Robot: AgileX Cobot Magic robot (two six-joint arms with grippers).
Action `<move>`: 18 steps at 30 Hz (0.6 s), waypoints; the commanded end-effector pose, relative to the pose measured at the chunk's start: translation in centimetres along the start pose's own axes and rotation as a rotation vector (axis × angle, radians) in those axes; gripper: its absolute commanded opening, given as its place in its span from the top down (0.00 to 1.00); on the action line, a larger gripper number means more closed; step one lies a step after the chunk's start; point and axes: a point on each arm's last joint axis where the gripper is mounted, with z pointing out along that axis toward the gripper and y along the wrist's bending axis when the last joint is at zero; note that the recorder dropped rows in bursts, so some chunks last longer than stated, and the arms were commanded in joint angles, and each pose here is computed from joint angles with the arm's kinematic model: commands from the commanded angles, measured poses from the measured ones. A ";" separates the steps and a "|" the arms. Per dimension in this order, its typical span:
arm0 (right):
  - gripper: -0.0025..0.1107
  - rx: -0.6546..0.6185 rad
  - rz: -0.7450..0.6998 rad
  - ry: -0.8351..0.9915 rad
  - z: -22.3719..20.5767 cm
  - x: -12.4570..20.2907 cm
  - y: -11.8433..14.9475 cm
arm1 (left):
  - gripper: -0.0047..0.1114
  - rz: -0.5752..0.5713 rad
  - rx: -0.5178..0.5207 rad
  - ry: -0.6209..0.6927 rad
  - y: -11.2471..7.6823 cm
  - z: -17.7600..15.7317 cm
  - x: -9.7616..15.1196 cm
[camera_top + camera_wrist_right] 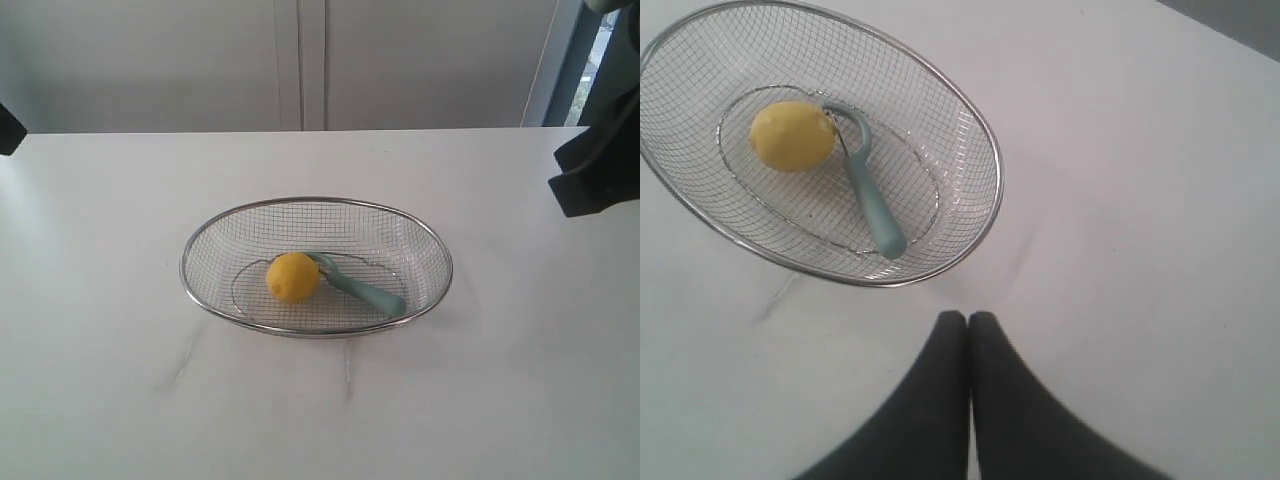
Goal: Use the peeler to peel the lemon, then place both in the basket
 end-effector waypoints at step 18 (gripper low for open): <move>0.98 0.006 0.010 -0.010 -0.1 0.1 -0.1 | 0.96 -0.001 -0.049 -0.219 -1.2 -7.6 3.4</move>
